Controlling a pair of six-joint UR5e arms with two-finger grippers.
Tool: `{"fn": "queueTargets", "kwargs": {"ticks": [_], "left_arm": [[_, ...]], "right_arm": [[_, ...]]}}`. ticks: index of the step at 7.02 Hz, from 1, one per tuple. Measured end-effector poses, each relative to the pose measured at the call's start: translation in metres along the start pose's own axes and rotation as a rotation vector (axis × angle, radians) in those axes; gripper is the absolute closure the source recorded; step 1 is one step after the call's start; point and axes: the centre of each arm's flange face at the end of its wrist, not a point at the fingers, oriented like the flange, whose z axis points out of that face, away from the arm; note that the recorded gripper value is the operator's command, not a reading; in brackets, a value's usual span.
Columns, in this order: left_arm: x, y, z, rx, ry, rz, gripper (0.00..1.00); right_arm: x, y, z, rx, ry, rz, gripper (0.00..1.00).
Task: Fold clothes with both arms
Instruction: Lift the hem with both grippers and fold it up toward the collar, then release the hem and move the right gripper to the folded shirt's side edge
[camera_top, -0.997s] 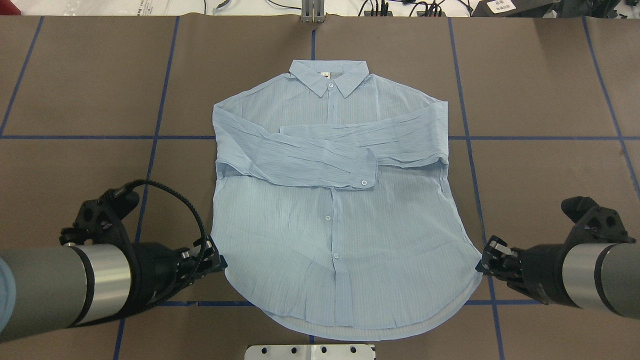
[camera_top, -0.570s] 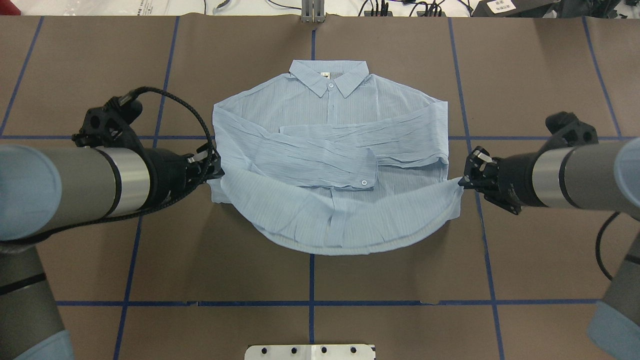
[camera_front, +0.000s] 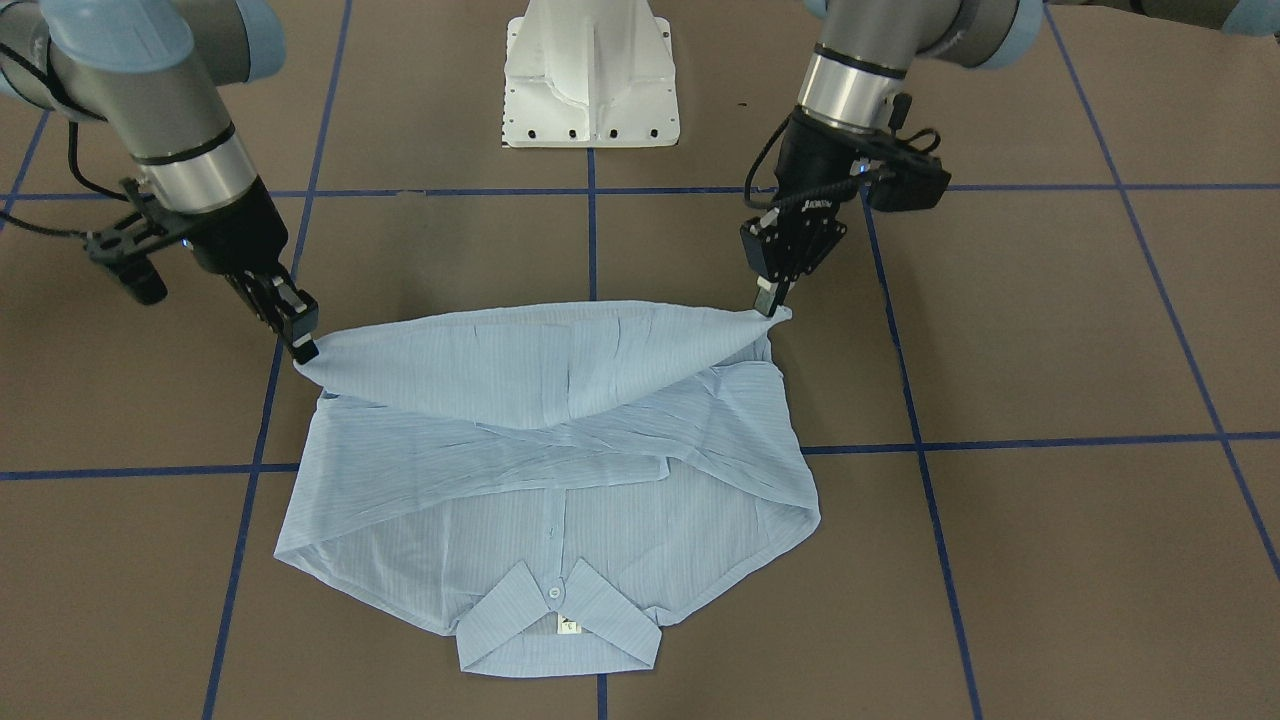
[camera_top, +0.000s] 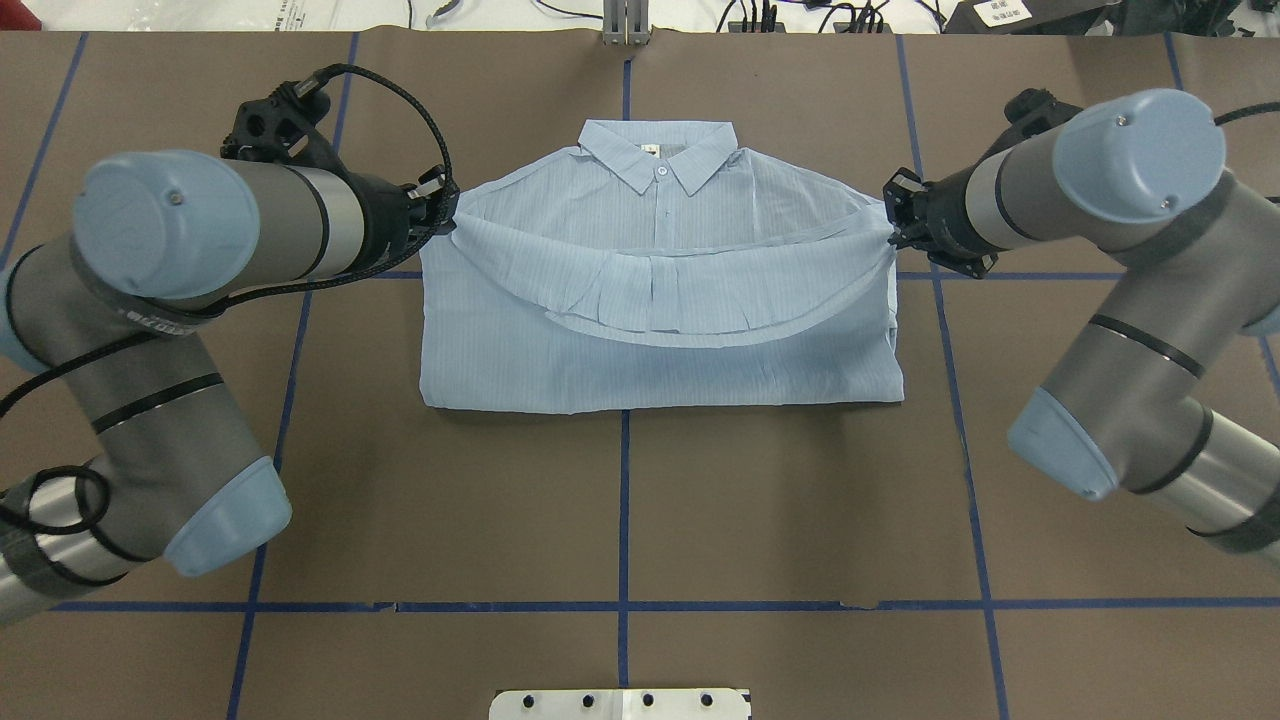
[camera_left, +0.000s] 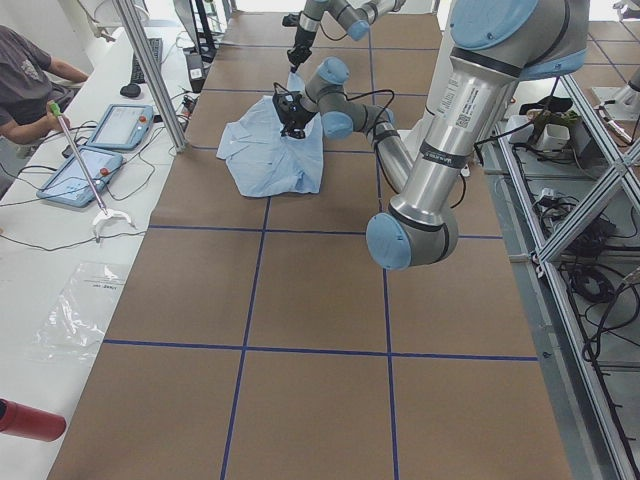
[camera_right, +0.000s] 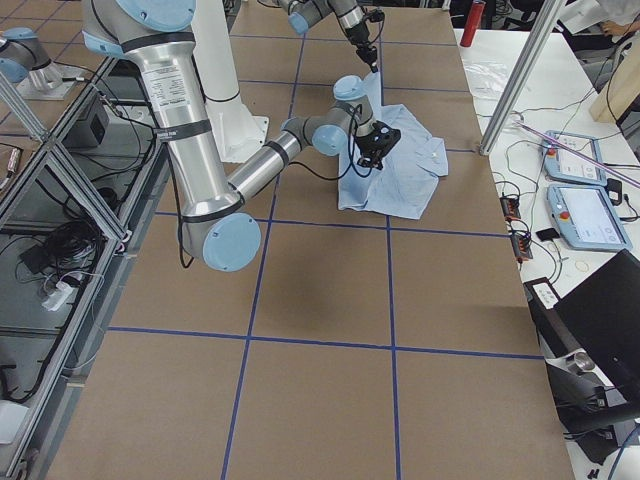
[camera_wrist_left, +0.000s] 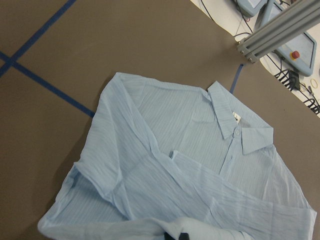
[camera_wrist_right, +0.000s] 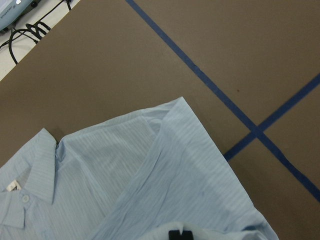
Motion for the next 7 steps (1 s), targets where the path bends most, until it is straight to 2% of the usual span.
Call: {"fn": "queueTargets", "kwargs": {"ticks": [3, 6, 7], "left_arm": [[-0.022, -0.033, 0.103, 0.041, -0.024, 0.034, 1.0], [-0.052, -0.055, 0.152, 0.064, -0.047, 0.082, 1.0], [-0.058, -0.057, 0.162, 0.064, -0.055, 0.101, 0.99]], "right_arm": [[-0.054, -0.042, 0.076, 0.053, 0.093, 0.007, 1.0], [-0.07, -0.068, 0.128, 0.084, 0.116, 0.02, 1.0], [-0.074, -0.072, 0.141, 0.096, 0.113, 0.017, 0.93]]}}
